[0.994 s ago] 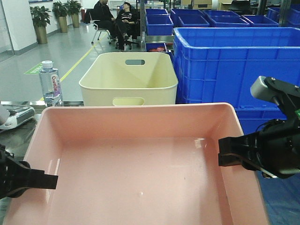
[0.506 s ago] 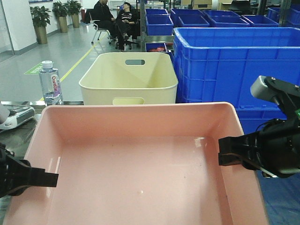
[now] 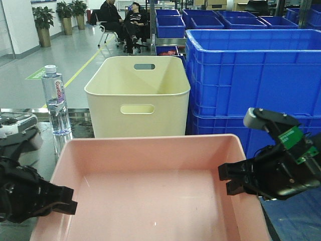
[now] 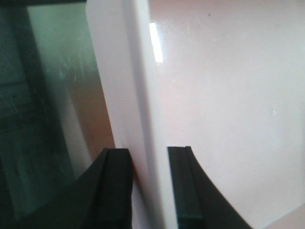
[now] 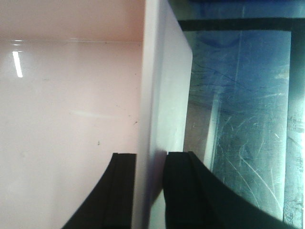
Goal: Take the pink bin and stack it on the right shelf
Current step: 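Lower the pink bin onto the metal table and open both grippers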
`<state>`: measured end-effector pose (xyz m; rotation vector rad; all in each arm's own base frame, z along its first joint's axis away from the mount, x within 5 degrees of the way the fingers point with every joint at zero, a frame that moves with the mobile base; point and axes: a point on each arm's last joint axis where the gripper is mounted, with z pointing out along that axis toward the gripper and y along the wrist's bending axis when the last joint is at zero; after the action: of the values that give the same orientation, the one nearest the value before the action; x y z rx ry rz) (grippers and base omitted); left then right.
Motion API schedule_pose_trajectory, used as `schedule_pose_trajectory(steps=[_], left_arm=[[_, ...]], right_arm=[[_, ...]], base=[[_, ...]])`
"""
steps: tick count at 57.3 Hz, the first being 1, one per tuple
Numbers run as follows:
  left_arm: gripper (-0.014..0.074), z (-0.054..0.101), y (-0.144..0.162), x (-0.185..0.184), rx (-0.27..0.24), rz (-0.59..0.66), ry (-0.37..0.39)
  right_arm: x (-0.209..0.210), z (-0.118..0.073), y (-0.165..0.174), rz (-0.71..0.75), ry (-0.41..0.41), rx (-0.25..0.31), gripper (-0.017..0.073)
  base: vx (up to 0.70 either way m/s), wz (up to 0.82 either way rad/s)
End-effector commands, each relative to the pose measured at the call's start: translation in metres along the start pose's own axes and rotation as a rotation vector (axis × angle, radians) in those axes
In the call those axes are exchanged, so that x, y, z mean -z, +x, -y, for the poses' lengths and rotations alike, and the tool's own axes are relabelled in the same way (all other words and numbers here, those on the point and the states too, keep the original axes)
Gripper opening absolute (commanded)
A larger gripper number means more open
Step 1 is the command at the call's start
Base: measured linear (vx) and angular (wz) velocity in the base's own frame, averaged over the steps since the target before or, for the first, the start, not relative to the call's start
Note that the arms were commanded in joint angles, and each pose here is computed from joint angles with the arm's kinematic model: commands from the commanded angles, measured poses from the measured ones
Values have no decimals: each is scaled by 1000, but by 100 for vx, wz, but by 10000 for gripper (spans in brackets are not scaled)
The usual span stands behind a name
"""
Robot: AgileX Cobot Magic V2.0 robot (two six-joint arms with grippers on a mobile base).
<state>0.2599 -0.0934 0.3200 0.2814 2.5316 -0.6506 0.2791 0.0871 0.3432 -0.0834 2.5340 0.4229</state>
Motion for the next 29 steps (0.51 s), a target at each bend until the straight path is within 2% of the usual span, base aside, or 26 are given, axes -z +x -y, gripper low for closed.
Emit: schedule_pose_trajectory(steps=[1, 13, 19, 29], left_arm=[[23, 7, -11, 2, 12, 69, 46], [117, -1, -13, -17, 37, 23, 36], [205, -3, -14, -22, 40, 15, 31], [367, -4, -14, -24, 3, 9, 30]], right_arm=[[8, -4, -15, 113, -34, -6, 6], [-16, 0, -17, 57, -18, -19, 80], [-26, 2, -17, 34, -12, -24, 146], [-39, 5, -16, -11, -3, -30, 291]], base=[[0, 0], [0, 0], [0, 0], [0, 0]])
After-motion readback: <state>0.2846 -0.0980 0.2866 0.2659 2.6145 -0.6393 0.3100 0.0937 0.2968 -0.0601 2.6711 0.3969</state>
